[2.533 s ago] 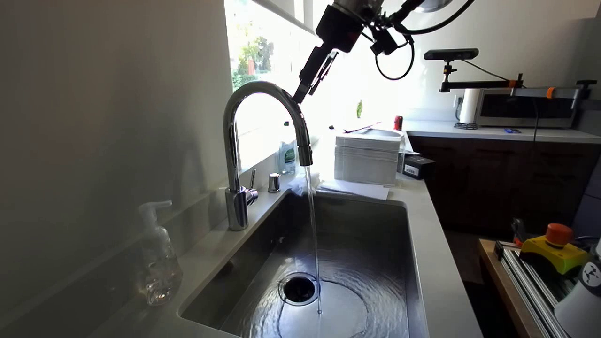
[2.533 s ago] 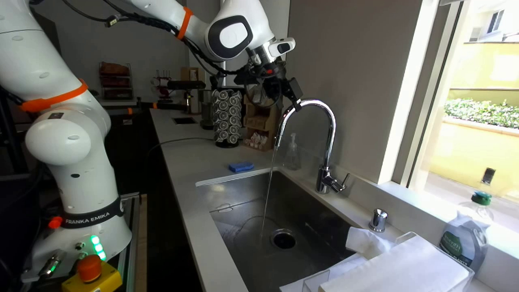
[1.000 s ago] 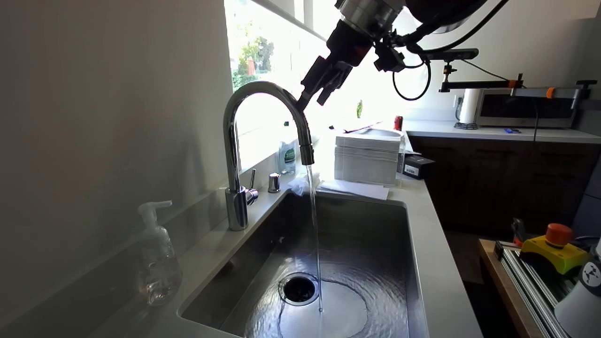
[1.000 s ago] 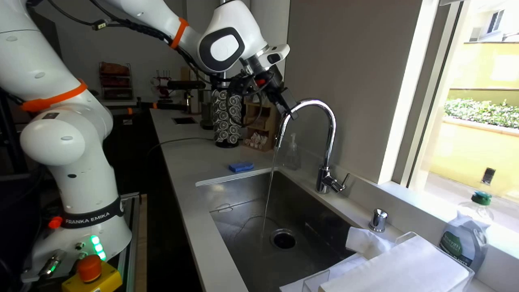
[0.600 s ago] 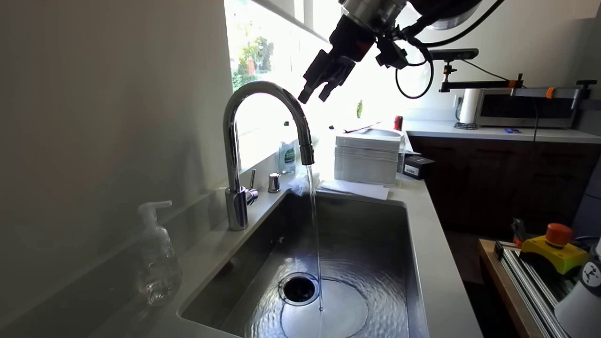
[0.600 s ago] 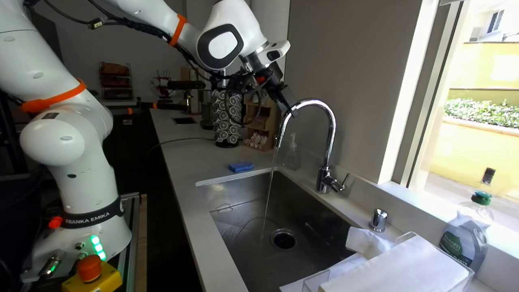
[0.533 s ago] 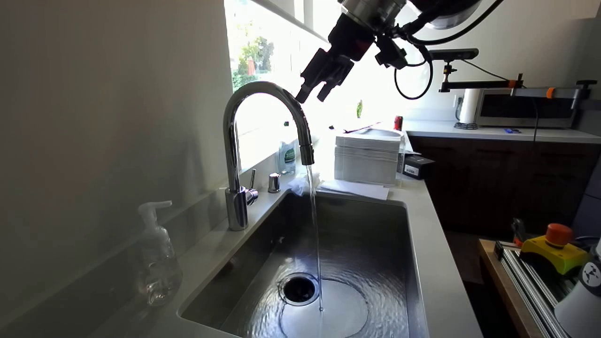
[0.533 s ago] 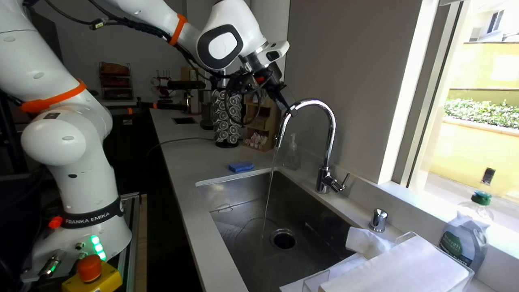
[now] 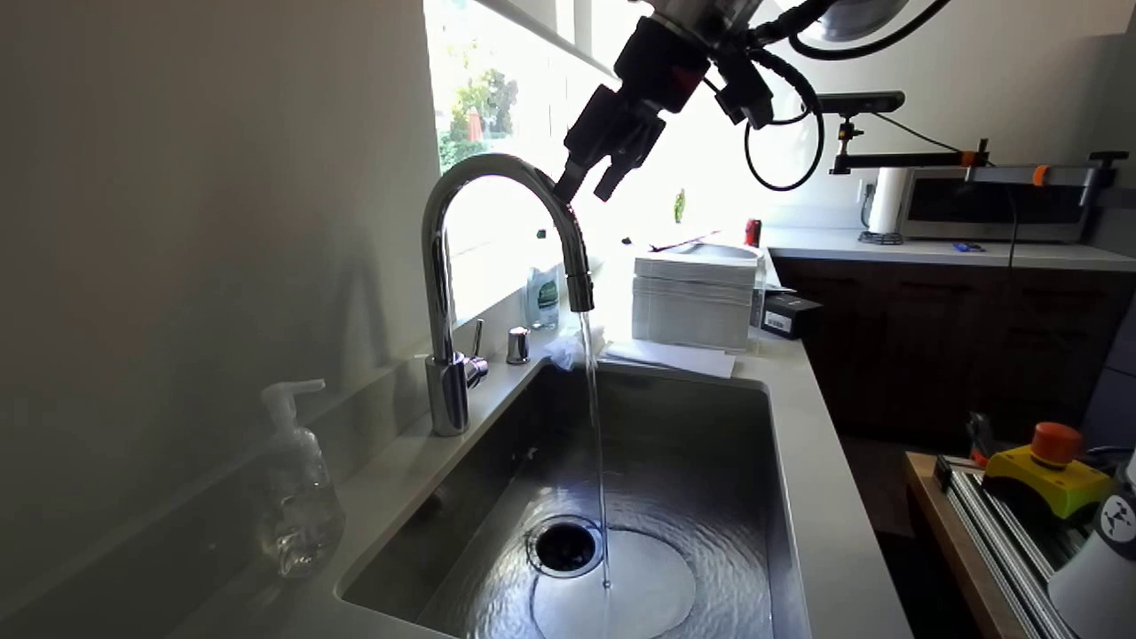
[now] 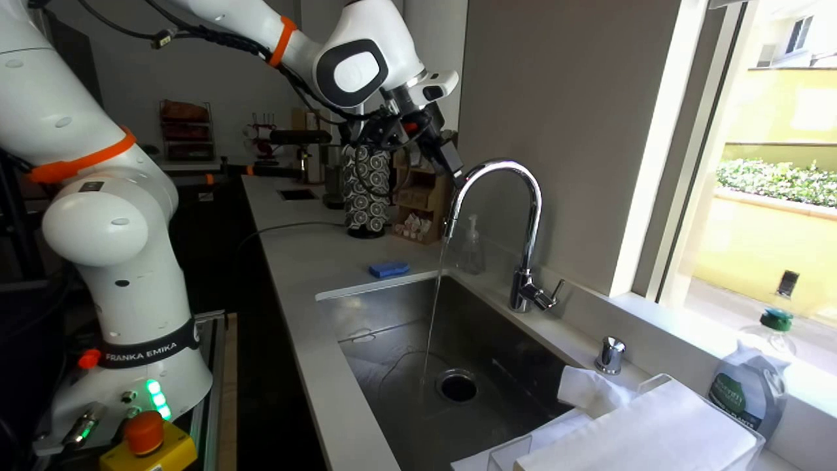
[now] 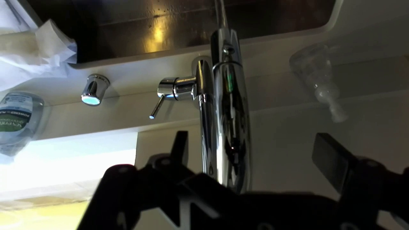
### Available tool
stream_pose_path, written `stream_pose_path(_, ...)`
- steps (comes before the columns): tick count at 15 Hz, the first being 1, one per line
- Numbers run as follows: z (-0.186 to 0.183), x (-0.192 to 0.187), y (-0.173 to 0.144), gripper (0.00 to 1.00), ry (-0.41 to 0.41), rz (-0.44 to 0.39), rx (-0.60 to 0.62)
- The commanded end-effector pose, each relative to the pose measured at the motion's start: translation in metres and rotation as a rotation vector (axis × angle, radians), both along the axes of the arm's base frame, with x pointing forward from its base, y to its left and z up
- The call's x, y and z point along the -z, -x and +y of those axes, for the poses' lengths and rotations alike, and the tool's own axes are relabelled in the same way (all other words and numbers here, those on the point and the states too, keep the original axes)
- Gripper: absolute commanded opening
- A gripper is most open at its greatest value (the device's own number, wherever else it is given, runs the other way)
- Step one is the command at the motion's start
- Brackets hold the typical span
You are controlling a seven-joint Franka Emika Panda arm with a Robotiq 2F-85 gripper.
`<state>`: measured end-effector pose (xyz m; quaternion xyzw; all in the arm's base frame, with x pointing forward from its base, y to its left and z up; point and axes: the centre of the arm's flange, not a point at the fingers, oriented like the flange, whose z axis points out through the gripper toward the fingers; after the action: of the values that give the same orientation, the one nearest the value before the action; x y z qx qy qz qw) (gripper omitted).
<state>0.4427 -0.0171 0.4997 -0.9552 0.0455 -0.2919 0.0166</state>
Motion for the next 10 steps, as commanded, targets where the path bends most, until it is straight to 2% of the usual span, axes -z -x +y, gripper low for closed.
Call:
stream_pose_path(1, -0.009, 0.008, 0.006, 1.0, 0.019, 0.031, 0.011)
stream_pose_path(3, -0.012, 0.012, 0.006, 1.0, 0.03, 0.015, 0.012)
stream_pose_path(10, -0.02, 0.022, 0.006, 1.0, 0.088, 0.037, 0.024)
